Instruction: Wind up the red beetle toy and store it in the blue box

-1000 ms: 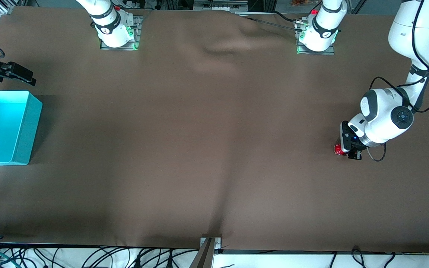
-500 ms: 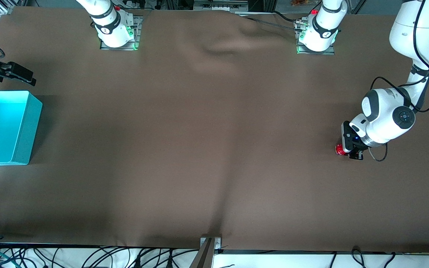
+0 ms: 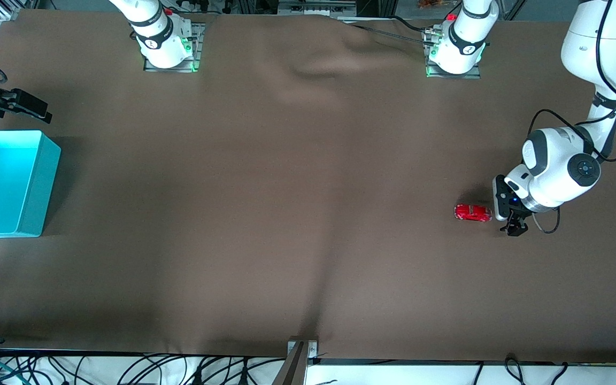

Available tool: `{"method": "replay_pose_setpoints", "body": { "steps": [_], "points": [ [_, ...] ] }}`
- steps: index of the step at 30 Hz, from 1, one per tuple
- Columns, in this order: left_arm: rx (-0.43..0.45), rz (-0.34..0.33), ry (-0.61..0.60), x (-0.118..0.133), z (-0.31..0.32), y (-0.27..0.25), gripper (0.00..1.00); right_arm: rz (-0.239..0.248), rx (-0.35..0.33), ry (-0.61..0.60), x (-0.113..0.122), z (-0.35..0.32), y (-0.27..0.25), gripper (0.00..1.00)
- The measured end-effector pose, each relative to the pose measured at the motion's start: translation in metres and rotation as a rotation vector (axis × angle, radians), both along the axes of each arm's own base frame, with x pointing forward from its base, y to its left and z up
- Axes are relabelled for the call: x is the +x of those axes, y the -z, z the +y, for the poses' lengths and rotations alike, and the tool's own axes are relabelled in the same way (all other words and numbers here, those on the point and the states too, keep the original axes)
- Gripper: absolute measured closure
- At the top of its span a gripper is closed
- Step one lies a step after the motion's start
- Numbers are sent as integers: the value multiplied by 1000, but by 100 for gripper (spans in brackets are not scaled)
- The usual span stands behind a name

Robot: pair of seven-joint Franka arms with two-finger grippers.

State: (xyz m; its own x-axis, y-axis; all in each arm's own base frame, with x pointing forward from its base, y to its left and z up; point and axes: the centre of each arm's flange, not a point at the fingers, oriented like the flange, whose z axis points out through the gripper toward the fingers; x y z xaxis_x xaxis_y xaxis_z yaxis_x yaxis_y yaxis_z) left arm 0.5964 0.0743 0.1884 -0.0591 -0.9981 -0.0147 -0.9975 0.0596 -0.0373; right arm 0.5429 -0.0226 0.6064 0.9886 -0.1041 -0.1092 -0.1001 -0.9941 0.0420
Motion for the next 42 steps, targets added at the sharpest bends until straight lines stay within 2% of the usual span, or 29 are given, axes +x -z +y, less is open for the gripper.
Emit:
{"method": "replay_pose_setpoints", "body": {
  "steps": [42],
  "points": [
    [4, -13, -7, 4, 5, -11, 0, -3, 0, 2, -1, -1, -1, 0]
  ]
}}
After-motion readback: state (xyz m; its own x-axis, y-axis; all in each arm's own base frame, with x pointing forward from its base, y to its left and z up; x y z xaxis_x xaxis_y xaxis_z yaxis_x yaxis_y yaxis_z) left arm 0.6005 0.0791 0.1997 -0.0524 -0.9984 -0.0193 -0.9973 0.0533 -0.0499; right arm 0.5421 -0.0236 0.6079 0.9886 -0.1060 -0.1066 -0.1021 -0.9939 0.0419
